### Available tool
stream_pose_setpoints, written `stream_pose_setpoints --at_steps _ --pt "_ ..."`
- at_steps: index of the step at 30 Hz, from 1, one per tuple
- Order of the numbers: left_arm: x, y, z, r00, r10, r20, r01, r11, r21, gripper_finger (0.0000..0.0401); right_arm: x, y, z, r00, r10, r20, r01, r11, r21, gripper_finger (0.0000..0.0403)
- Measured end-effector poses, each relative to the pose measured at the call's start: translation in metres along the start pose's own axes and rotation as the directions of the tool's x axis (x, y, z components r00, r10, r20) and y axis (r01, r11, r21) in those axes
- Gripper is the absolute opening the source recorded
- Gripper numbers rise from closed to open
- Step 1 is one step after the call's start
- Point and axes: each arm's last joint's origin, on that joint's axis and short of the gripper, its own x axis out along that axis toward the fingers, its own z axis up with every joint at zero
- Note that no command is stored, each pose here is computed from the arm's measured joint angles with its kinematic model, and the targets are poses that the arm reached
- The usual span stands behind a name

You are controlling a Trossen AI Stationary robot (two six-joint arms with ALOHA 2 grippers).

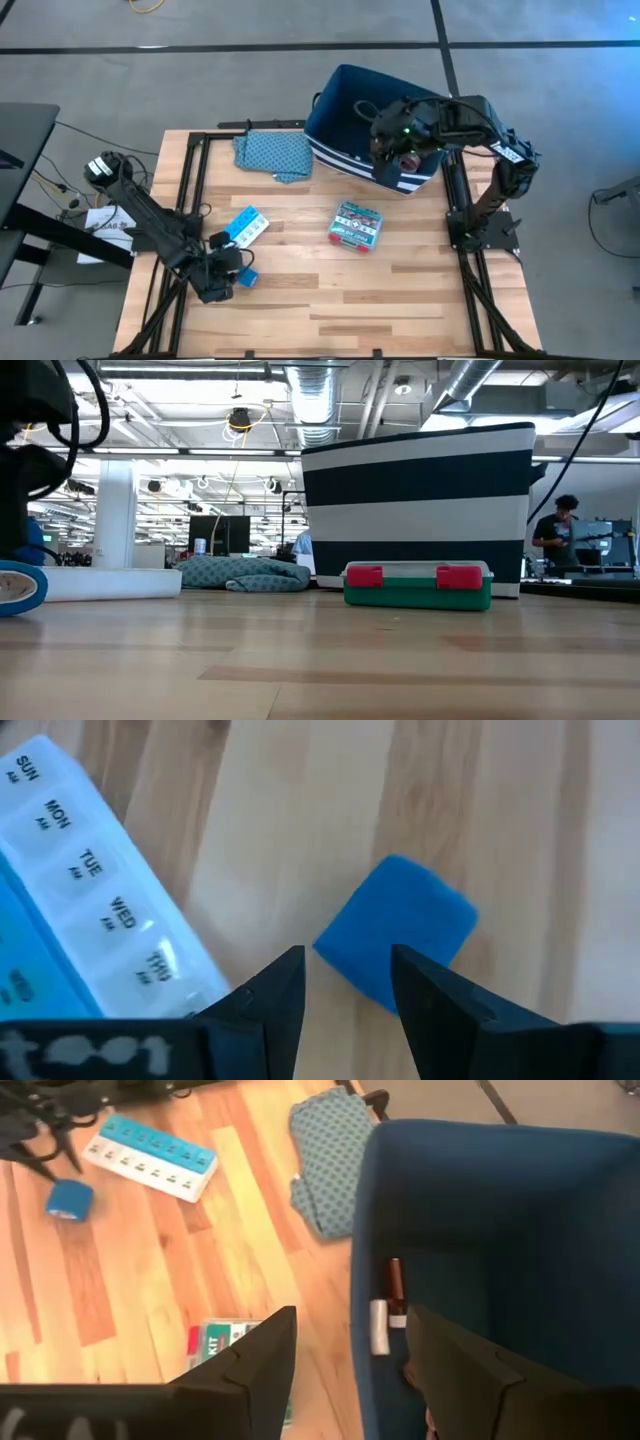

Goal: Pick & place medical supplies in basket/bin
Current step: Put the blue bandage into the blue basket

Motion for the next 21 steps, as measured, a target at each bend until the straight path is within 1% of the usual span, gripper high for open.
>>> stream_pose_setpoints --at_steps 2,4,6,8,11,14,17,19,21 --pt "0.002 0.002 -0.002 1.000 0.010 -0.004 -0.010 0.998 0.060 0.0137 0.001 0.003 0.000 1.000 0.004 -0.003 -0.004 1.000 -0.007 0.0180" --pt "0.003 0.002 -0.003 1.000 0.010 -0.004 -0.010 0.987 0.159 0.0137 0.003 0.003 0.001 1.000 0.004 -0.007 -0.004 1.000 -0.009 0.0179" --pt "0.003 0.001 -0.002 1.000 0.000 -0.006 0.002 0.963 0.268 0.0137 0.006 0.004 0.002 1.000 0.002 -0.013 -0.002 1.000 -0.010 0.0178" --pt "0.003 0.000 -0.002 1.000 -0.012 0.002 0.010 0.930 0.368 0.0137 0.009 0.004 0.003 1.000 -0.001 -0.021 0.000 1.000 -0.010 0.0178" --pt "0.003 -0.001 0.001 0.999 -0.026 0.022 0.013 0.891 0.454 0.0138 0.013 0.002 0.004 0.999 -0.008 -0.031 0.008 1.000 -0.016 0.0178" --pt "0.004 -0.001 0.002 0.999 -0.045 0.001 0.039 0.881 0.472 0.0138 0.016 0.003 0.005 0.999 -0.010 -0.037 0.009 1.000 -0.028 0.0176" --pt "0.004 0.000 0.003 0.998 -0.055 -0.016 0.056 0.895 0.443 0.0138 0.016 0.000 0.005 0.999 -0.012 -0.038 0.011 0.999 -0.039 0.0176" --pt "0.005 0.000 0.003 0.997 -0.069 -0.037 0.078 0.896 0.436 0.0138 0.016 -0.001 0.005 0.999 -0.014 -0.038 0.013 0.999 -0.037 0.0177" --pt "0.005 0.001 0.004 0.994 -0.088 -0.066 0.109 0.884 0.455 0.0138 0.017 -0.001 0.005 0.999 -0.015 -0.039 0.013 0.999 -0.036 0.0177"
